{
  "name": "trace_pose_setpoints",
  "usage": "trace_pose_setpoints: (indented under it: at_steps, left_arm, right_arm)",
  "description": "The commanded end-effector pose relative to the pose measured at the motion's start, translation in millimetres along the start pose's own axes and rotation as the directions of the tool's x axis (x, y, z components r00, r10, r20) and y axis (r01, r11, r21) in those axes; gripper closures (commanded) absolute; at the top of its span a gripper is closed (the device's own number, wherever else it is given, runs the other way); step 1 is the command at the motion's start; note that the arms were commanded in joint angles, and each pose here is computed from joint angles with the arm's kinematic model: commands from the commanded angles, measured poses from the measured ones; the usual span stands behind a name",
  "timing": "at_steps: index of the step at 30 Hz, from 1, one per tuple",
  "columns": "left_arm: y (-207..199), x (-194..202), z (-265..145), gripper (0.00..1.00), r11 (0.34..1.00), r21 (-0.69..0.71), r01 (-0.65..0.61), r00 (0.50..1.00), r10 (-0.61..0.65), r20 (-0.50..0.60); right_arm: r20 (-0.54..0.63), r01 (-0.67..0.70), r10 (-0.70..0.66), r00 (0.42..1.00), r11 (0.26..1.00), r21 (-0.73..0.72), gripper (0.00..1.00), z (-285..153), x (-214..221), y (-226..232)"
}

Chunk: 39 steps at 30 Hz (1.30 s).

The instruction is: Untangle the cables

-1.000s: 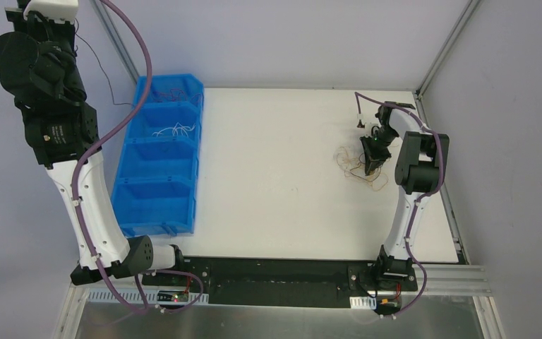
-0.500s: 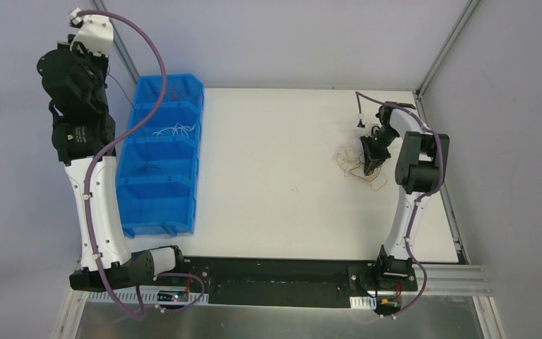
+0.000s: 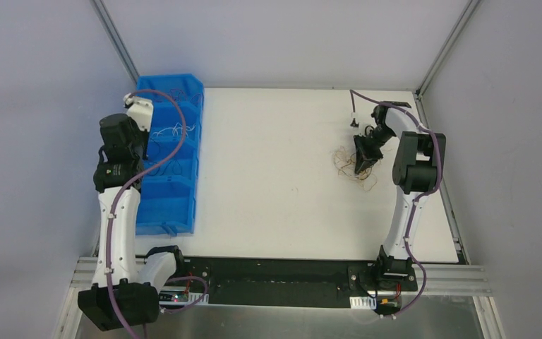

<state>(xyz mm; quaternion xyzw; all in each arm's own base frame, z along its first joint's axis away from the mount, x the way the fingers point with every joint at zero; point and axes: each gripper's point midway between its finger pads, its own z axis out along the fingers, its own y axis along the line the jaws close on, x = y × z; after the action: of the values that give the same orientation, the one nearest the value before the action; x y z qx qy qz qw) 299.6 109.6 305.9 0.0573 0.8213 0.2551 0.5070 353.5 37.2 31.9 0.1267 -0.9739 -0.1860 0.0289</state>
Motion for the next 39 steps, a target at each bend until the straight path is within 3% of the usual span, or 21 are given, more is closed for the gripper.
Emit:
trace_pose_setpoints:
  at_steps: [1, 4, 7, 8, 10, 14, 16, 17, 18, 19, 21, 28, 31, 34, 39]
  left_arm:
    - [-53, 51, 16, 0.99, 0.980, 0.148, 0.135, 0.984, -0.115, -0.133]
    - [-74, 62, 17, 0.66, 0.957, 0.222, 0.188, 0.972, -0.149, -0.181]
    - [-70, 38, 12, 0.30, 0.943, 0.245, 0.223, 0.970, -0.190, -0.154]
    - [-75, 26, 8, 0.17, 0.926, 0.291, 0.242, 0.967, -0.206, -0.147]
    - [-96, 0, -5, 0.02, 0.848, 0.458, 0.266, 0.964, -0.226, -0.142]
    - [-142, -44, -32, 0.01, 0.624, 0.715, 0.317, 0.945, -0.269, -0.184]
    - [-175, -50, -45, 0.01, 0.551, 0.798, 0.243, 0.968, -0.187, -0.165]
    - [-190, -47, -50, 0.01, 0.527, 0.829, 0.186, 0.982, -0.129, -0.138]
    - [-209, -45, -59, 0.01, 0.494, 0.862, 0.113, 0.994, -0.062, -0.095]
    - [-225, -41, -64, 0.01, 0.469, 0.881, 0.060, 0.998, -0.006, -0.065]
    - [-252, -34, -69, 0.01, 0.417, 0.909, 0.012, 0.996, 0.071, -0.046]
    - [-337, -44, -45, 0.01, 0.226, 0.963, 0.148, 0.974, 0.135, -0.181]
    - [-386, -39, -36, 0.04, 0.168, 0.973, 0.157, 0.963, 0.191, -0.188]
    - [-432, -28, -35, 0.08, 0.139, 0.978, 0.153, 0.954, 0.237, -0.182]
    - [-475, -32, -18, 0.17, 0.132, 0.955, 0.266, 0.936, 0.202, -0.288]
  right_arm:
    - [0.010, 0.034, -0.033, 0.999, 0.994, -0.106, 1.00, -19, 0, 33]
    - [0.028, 0.049, -0.045, 0.999, 0.983, -0.178, 1.00, -26, -3, 54]
    - [0.050, 0.060, -0.049, 0.998, 0.968, -0.243, 1.00, -31, -7, 79]
    - [0.061, 0.066, -0.051, 0.997, 0.958, -0.277, 1.00, -33, -10, 91]
    - [0.072, 0.078, -0.056, 0.996, 0.934, -0.348, 1.00, -36, -14, 116]
    - [0.090, 0.138, -0.107, 0.990, 0.842, -0.522, 1.00, -58, -15, 179]
    - [0.098, 0.156, -0.122, 0.988, 0.814, -0.560, 0.98, -65, -15, 196]
    - [0.096, 0.156, -0.123, 0.988, 0.816, -0.556, 0.86, -64, -15, 197]
    - [0.086, 0.145, -0.118, 0.989, 0.834, -0.532, 0.68, -59, -16, 193]
    - [0.071, 0.131, -0.110, 0.991, 0.854, -0.504, 0.60, -55, -15, 185]
    - [0.048, 0.106, -0.095, 0.994, 0.882, -0.458, 0.53, -52, -12, 165]
    - [0.060, 0.021, -0.001, 0.998, 0.944, -0.331, 0.52, -48, -11, 117]
    - [0.054, 0.001, 0.016, 0.998, 0.953, -0.304, 0.52, -39, -16, 115]
    - [0.053, 0.001, 0.016, 0.998, 0.952, -0.307, 0.52, -32, -22, 124]
    - [0.048, 0.034, -0.019, 0.999, 0.943, -0.331, 0.51, -24, -26, 150]
